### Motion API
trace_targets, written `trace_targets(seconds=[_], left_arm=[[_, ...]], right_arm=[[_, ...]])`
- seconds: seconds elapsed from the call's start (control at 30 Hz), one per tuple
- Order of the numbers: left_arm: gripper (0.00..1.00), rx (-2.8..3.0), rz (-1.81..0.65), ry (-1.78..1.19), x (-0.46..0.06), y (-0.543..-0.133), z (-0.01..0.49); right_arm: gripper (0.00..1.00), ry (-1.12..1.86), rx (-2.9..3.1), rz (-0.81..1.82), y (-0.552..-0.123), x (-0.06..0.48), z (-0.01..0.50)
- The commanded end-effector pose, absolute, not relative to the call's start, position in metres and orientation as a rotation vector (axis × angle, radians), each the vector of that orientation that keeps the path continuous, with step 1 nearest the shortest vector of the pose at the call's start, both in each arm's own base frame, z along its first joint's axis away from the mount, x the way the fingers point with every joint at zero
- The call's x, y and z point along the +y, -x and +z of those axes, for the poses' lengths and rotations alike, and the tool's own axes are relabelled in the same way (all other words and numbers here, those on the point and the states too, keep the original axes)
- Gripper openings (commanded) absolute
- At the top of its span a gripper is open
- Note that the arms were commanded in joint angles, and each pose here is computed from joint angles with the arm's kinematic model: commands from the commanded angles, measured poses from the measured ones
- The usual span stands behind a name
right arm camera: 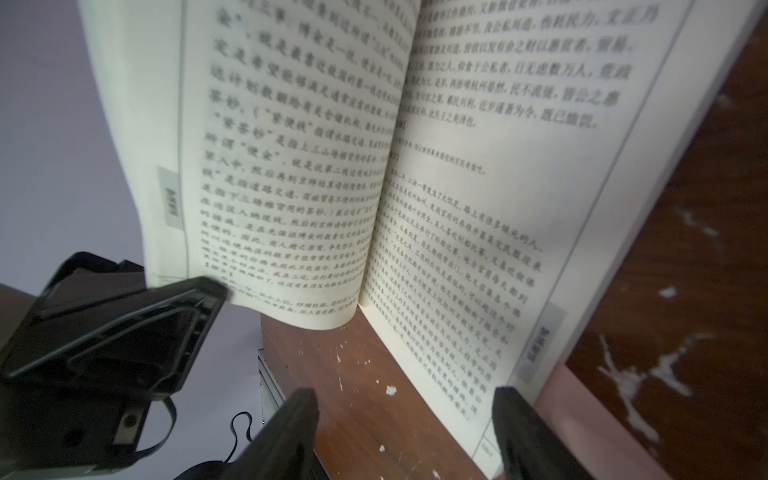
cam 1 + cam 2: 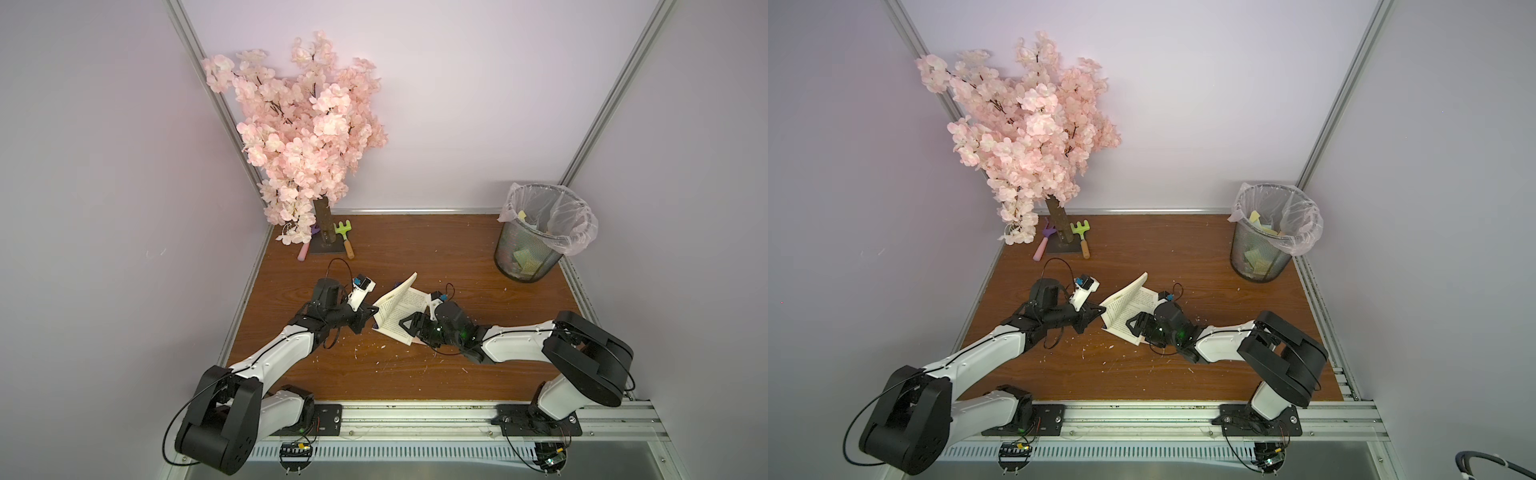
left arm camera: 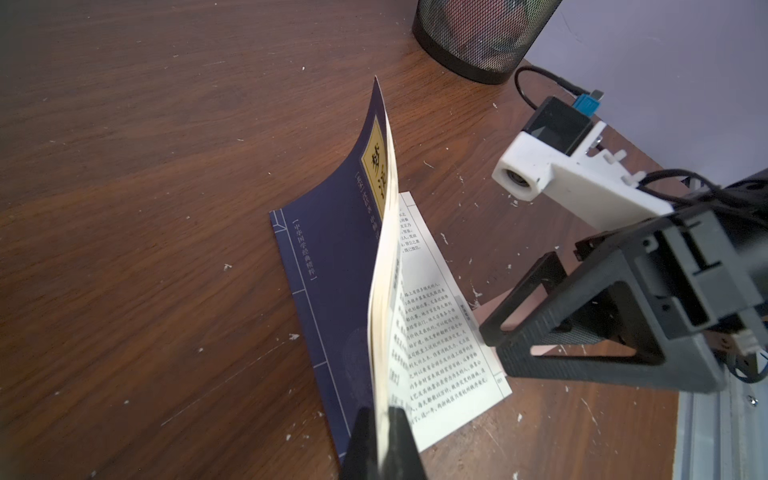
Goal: Peel off the used sticky note
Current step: Turn the page of the book at the center of the board.
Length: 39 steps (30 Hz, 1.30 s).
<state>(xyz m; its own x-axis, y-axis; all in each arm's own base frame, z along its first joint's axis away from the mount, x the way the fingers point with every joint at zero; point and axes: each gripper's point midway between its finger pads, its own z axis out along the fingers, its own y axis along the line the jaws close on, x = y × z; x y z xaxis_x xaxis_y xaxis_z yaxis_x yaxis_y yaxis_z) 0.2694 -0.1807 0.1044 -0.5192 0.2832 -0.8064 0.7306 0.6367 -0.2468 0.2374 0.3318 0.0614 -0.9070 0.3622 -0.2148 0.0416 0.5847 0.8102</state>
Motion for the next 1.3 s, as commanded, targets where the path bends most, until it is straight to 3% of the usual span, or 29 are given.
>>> trace_targets(seconds=[0.0,0.6,1.27], left_arm=[[0.02,2.125,-0.737,-0.792,-0.18,-0.269,0.101],[0.02,2.125,-0.741,-0.795,-0.181,-0.269,0.102],[0.02,2.129,-0.751,-0.799,-0.182,-0.268,0.101]], right_arm=[[0.7,-0.389,2.408,1.262,-0.237,0.328,0.068],[0.7,-0.461,2.416,1.322,-0.235,0.338,0.054],[0.7,-0.453,2.314,1.499,-0.249,0.358,0.08]])
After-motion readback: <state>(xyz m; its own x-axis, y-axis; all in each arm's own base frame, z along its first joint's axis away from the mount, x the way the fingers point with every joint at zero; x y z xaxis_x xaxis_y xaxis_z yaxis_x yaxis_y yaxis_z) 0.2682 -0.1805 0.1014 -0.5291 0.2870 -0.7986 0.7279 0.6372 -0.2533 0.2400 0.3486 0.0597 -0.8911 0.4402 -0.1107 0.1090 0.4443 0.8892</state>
